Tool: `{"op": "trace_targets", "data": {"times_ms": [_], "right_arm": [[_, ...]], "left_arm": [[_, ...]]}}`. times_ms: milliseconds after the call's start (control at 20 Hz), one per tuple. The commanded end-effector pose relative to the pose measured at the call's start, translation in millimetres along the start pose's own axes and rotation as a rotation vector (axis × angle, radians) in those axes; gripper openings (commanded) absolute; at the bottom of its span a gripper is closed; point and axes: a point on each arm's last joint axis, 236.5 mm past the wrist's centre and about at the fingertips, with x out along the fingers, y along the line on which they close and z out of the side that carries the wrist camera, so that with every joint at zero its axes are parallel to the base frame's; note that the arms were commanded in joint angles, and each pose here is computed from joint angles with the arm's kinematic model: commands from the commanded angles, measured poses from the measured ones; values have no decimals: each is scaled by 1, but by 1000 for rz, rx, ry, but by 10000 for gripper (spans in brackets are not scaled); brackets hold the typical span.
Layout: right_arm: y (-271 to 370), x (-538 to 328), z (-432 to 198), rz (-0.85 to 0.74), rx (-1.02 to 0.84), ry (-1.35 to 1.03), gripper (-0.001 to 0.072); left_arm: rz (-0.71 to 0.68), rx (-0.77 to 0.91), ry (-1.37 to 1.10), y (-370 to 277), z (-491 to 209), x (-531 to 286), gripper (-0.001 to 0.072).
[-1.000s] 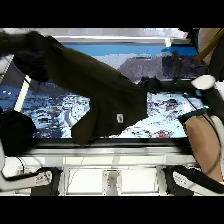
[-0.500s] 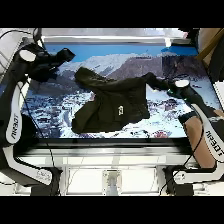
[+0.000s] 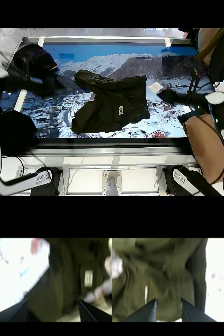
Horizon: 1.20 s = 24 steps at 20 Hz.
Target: Fold the clothes and pants, and hang the long-sleeved shirts on hangers.
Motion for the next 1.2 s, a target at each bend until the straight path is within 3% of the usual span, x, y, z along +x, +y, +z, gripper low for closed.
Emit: {"op": "trace_targets", "data": {"times_ms": [0,250,350,400,550,650,700,800,1050,1150], "right_arm": [[18,-20,-33,28,0,25,331],[47,-36,-19,108,13,-59,332],[52,-40,-17,118,18,-71,332],[53,-40,-17,124,20,-73,332],[57,-41,-16,139,29,-79,332],[58,-41,-15,144,33,-79,331],[58,-41,-16,145,35,-77,331],[59,-41,-18,149,34,-69,331],[58,-40,-20,146,31,-60,330],[57,-40,-20,144,31,-58,330]], "left_arm": [[-26,-144,51,15,-85,36,697],[-94,-358,37,31,-115,79,688],[-143,-430,-14,29,-98,85,574],[-152,-452,-22,29,-94,89,573],[-123,-476,-23,38,-92,111,573],[-107,-402,-64,36,-83,128,571],[-125,-395,-104,31,-72,131,471],[-190,-317,-205,13,-42,122,15],[-190,-124,-402,-10,44,69,9],[-48,21,-425,1,63,63,9]]}}
